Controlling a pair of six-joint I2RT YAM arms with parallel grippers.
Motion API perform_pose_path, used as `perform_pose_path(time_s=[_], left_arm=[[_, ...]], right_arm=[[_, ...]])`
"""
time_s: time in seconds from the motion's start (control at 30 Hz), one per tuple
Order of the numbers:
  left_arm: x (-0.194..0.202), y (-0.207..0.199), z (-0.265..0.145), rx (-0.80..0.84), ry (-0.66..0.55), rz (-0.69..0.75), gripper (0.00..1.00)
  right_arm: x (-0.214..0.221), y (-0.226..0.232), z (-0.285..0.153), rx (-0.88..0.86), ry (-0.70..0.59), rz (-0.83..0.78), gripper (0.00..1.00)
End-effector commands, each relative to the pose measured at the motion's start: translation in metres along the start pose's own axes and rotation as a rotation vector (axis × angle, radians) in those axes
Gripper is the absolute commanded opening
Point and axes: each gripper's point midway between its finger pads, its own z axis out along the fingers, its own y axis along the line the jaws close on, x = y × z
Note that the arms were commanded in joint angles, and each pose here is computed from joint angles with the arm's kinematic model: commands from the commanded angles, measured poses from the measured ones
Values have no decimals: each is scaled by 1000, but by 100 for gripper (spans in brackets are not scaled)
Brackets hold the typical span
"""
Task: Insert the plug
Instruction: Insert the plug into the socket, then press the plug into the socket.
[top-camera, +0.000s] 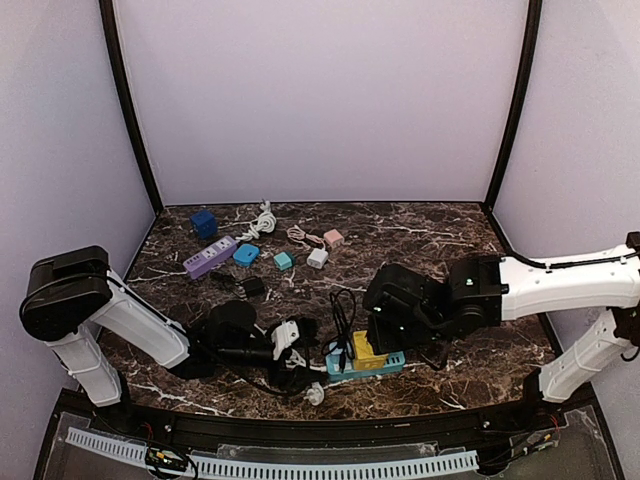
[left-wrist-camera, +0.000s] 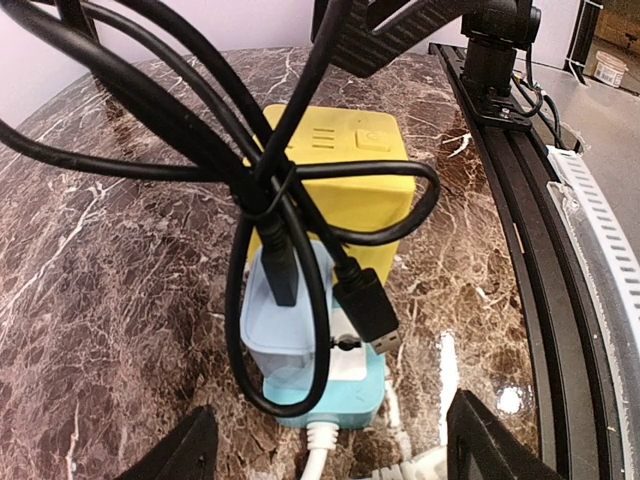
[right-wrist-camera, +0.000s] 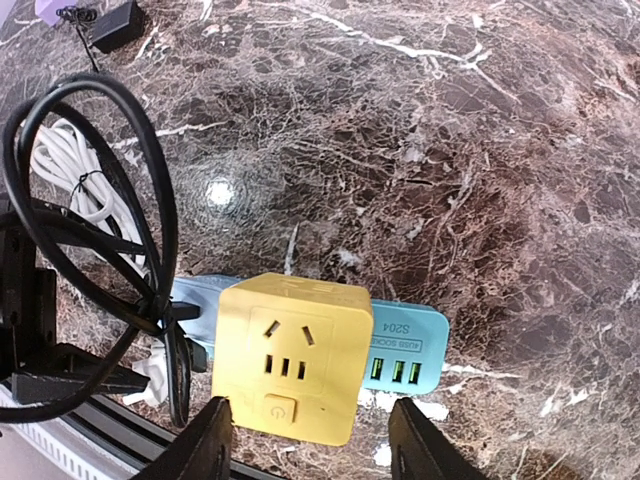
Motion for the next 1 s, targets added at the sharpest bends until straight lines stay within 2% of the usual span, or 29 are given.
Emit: perform_pose_path(time_s=[0.0,0.1,0.17,0.47,0.63,0.73,0.87,0.97], left_arm=[[-2,-4,0,7,-2,12,70],[-2,-5,0,8,-3,14,70],[-1,-5,0,8,0,15,70],[-1,-6,0,5,3,16,70],[0,-6,-1,4,4,15,70],[1,-7,-2,4,4,12,70],[1,-8,-2,6,5,7,70],[2,-7,-2,-1,7,10,70]], right_arm=[[-2,-6,-4,18,-22,40,51],[-7,-3,-4,19,-21,16,50],[-13,0,-5,15,-24,-4,45],[-41,28,-15,-96,-80,-59,0],[-27,25,3,-120,-36,-34,0],[-2,21,35,-176,35,-4,0],[43,-3,68,-116,179,37,0],[48,-11,65,-74,196,47,0]])
